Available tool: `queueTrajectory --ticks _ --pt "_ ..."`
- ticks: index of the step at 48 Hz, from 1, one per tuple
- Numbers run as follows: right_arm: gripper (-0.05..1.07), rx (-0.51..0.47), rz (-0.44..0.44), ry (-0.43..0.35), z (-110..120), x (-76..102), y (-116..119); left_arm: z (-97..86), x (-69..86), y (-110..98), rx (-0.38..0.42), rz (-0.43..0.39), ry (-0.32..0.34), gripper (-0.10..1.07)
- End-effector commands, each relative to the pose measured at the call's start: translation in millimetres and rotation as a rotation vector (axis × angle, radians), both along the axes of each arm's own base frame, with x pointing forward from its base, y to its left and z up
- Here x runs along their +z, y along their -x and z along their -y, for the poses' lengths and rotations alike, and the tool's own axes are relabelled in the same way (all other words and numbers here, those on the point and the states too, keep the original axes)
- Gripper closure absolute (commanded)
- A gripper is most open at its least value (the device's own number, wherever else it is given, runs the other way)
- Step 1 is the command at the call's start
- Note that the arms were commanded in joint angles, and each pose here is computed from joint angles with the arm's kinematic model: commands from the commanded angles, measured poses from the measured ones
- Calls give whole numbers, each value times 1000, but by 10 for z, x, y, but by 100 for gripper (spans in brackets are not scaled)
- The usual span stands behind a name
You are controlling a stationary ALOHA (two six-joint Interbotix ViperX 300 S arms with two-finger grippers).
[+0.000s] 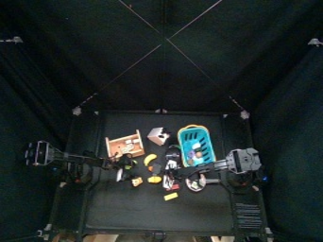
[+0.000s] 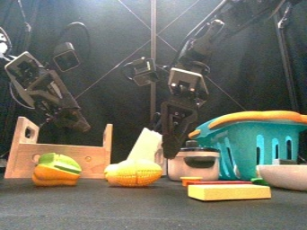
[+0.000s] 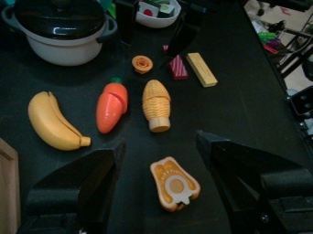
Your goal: Grab white sushi piece
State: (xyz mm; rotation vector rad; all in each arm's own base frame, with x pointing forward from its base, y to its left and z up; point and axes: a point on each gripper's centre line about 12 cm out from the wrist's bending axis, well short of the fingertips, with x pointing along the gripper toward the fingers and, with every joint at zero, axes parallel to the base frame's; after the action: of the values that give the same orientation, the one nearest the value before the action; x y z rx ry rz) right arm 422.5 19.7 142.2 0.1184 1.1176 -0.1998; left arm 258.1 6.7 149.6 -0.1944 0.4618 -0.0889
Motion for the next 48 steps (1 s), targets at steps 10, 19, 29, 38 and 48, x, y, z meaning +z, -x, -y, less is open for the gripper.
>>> queueTrajectory --ticks 10,19,29,38,48 --pt "16 -24 5 -56 -171 358 74 7 31 -19 12 14 18 2" --pt "16 -37 -67 -92 -407 458 280 54 25 -13 17 13 43 2" --pt "16 -115 -57 -10 -516 489 449 52 111 -6 25 42 45 2" --pt "16 -136 17 86 -518 552 504 -84 550 38 126 119 22 2" --pt "16 -178 92 161 -384 607 481 -320 838 288 311 29 -28 2"
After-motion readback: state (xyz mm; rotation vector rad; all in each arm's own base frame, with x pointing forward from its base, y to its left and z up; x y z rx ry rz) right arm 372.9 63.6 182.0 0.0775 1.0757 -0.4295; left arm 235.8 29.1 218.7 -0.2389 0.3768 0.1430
